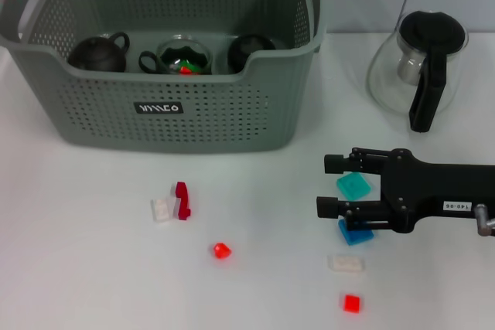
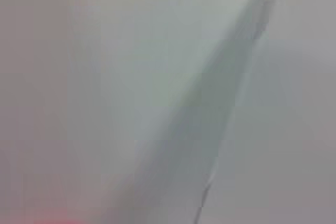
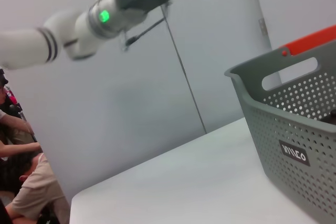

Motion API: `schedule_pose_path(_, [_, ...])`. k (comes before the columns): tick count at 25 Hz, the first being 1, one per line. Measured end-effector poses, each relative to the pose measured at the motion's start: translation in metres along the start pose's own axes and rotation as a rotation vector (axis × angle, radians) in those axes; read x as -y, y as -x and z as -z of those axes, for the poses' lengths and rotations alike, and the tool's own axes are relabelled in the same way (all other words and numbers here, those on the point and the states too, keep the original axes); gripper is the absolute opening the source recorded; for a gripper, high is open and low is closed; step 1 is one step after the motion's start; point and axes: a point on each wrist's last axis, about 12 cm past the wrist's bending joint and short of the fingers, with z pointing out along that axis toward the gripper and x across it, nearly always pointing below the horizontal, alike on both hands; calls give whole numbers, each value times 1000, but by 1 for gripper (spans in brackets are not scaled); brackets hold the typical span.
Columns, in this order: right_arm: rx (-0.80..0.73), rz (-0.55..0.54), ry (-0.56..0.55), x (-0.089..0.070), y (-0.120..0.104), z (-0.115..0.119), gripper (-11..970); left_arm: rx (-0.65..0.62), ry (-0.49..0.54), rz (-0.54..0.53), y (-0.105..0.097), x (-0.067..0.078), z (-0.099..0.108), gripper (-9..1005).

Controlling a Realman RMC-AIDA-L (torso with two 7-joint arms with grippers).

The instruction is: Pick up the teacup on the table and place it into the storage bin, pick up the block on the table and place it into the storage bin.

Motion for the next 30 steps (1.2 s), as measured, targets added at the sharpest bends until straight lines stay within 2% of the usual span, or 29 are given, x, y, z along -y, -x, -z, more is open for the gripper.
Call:
schedule_pose_path(2, [0, -1, -1, 0, -1, 0, 836, -140, 103, -11, 11, -9, -28, 240])
schedule_pose_path(5, [1, -3, -3, -1, -2, 1, 836, -315, 263, -60, 15, -18, -59, 247])
schedule_pose_path(8, [2, -3, -4, -1, -2, 1, 836, -461, 395, -108, 11, -24, -84, 253])
schedule_pose_path(11, [2, -3, -5, -1, -2, 1, 836, -578, 461, -160, 0, -25, -104, 260])
schedule_pose_path(16, [2, -2, -5, -1, -2, 1, 836, -645, 511, -189, -11, -23, -120, 271])
schedule_pose_path(26, [2, -5, -4, -1, -2, 0, 835, -625, 530, -151, -15, -25, -128, 293])
schedule_pose_path(30, [2, -5, -5, -1, -3, 1, 835, -594, 522, -142, -12, -22, -129, 449])
